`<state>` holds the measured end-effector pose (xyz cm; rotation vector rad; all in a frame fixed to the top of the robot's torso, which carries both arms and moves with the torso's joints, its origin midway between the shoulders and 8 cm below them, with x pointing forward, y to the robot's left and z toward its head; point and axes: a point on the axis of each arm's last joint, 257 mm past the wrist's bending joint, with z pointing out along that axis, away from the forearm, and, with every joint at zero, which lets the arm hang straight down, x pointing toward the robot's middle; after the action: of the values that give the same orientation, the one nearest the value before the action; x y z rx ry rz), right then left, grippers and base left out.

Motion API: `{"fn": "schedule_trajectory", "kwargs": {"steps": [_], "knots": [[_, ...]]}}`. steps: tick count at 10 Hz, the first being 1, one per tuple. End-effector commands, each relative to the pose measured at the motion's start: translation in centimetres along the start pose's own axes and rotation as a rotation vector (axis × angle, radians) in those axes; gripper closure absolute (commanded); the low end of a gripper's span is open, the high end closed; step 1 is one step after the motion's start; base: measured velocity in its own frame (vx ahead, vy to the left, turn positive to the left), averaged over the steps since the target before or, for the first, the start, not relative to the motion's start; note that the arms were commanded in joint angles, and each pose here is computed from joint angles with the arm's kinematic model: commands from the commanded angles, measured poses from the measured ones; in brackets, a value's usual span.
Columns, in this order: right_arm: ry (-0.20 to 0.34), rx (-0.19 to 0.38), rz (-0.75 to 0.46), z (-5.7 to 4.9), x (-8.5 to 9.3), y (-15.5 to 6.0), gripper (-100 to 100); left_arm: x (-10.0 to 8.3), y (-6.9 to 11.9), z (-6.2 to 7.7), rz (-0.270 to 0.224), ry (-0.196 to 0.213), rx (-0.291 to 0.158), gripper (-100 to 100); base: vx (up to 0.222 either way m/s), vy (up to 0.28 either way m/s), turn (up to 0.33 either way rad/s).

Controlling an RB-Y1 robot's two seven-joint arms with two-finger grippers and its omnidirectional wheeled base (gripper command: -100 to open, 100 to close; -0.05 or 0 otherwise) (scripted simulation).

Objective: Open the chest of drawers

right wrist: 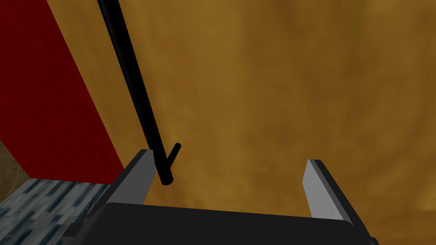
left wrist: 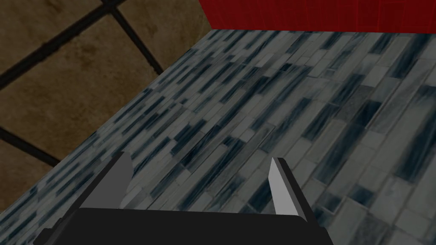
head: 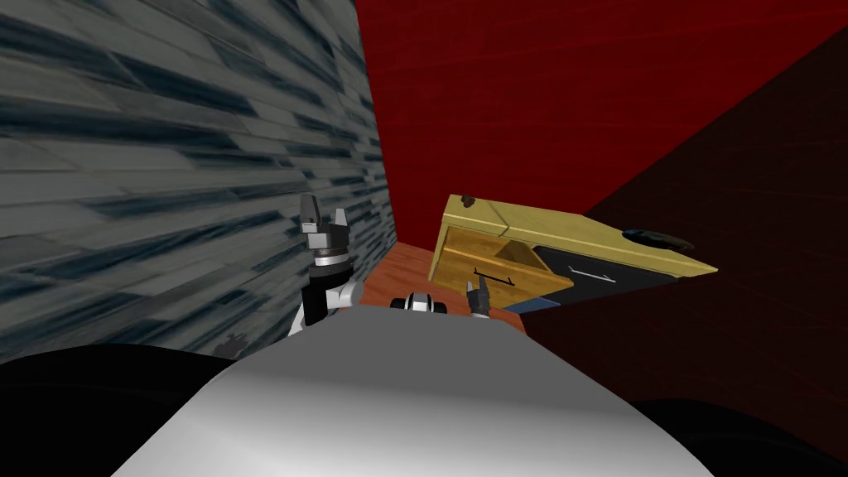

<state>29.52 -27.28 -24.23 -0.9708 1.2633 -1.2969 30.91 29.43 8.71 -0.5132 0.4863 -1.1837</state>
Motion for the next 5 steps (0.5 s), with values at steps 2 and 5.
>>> {"fn": "schedule_trajectory", "kwargs": {"steps": [2,5], "knots": [[0.032,-0.088,0.008,-0.7,3.7,3.9,-100,0.0,0.0,0.0,0.000,0.000,0.000,0,-0.069,0.036,0.094],[0.055,-0.124,-0.003,-0.1,7.8,5.8,-100,0.0,0.0,0.0,0.000,0.000,0.000,0,-0.115,0.054,0.291]]}}
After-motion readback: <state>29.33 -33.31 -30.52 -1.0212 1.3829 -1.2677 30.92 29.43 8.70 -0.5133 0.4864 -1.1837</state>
